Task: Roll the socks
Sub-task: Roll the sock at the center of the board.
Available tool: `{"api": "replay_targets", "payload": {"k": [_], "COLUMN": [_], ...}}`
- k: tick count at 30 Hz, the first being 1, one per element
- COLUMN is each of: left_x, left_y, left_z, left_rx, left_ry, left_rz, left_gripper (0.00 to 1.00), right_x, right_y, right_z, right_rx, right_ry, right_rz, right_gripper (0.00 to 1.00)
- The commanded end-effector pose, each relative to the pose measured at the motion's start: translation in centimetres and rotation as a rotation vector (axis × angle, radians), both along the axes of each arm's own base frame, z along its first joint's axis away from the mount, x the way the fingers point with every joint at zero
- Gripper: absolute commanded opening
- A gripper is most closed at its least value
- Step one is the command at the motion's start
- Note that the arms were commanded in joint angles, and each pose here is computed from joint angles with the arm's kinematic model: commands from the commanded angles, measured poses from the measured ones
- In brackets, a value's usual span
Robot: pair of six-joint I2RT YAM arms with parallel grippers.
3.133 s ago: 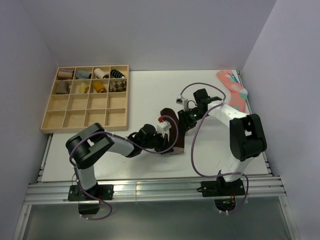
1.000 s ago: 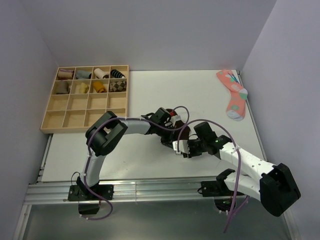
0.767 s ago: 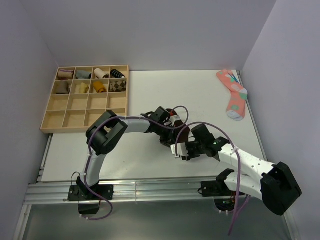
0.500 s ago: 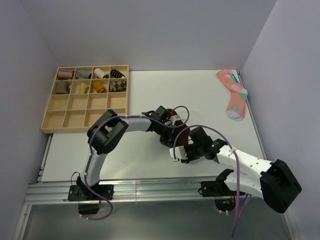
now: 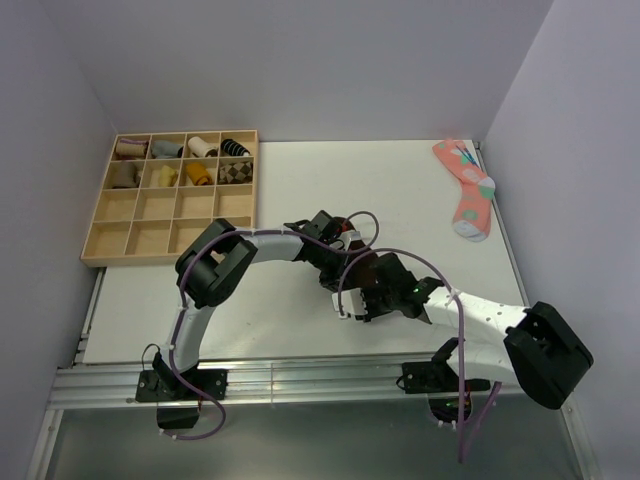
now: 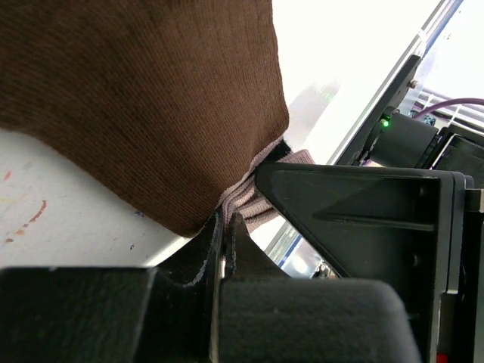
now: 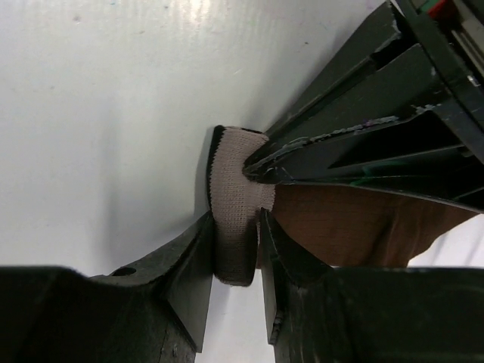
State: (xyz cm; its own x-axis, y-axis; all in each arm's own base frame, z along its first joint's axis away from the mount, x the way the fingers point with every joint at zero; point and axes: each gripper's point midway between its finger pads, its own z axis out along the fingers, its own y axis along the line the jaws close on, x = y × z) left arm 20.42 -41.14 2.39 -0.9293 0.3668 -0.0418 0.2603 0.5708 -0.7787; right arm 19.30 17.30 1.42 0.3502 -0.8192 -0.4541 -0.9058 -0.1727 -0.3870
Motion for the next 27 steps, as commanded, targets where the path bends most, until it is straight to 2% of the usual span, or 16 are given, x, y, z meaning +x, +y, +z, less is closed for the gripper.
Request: {"api": "replay_targets", "payload": {"k": [1,5,10,12,13,14,17,19,22,27], "left_x": [0.2,0.4,1.2,1.5,1.5,1.5,1.2,1.1,0.8,0.5], "left_y": [0.6,0.8,0.5,0.3,0.6,0.5,0.7,0.9,1.1,1.6], "left_z": [-0.8,-0.6,-0.3,-0.5,-0.8,-0.8,-1.1,-1.4,-1.7,-2.1], "left_rx": [0.018,0.012,0.020,0.023,0.046,0.046,0.059,0.069,0.085,0.118], "left_ry": [-0.024,-0.036,-0.061,-0.062,-0.057,-0.060,-0.049,-0.043,-0.025,-0.001], "left_rz": [-0.010,0.012,0.059,0.063,0.064,0.061,0.056,0.060,0.058,0.055], "left_gripper": [0.00,0.04,0.03,0.00,0.00,0.00,0.00,0.00,0.00,0.00], "right_x": [0.4,-0.3,-1.0,-1.0,-0.9,-0.8,-0.6,-0.6,-0.7,-0.8], "right_y": [-0.1,-0.3,-0.8,-1.1,-1.0,-1.1,-0.6,-0.3,0.1,0.5], "right_z": [-0.5,-0.7,-0.3,0.1,0.4,0.4,1.8,2.4,2.9,3.5], "right_rx": [-0.023,-0.042,-0.062,-0.047,-0.033,-0.024,0.026,0.049,0.070,0.096], "right_ry": [0.010,0.067,0.096,0.073,0.054,0.036,-0.003,-0.010,-0.019,-0.024], "right_rz": [-0.031,-0.043,-0.049,-0.062,-0.060,-0.061,-0.054,-0.050,-0.034,-0.014], "right_gripper": [0.36,0.26,0.25,0.31,0.37,0.49,0.60,0.59,0.50,0.43]}}
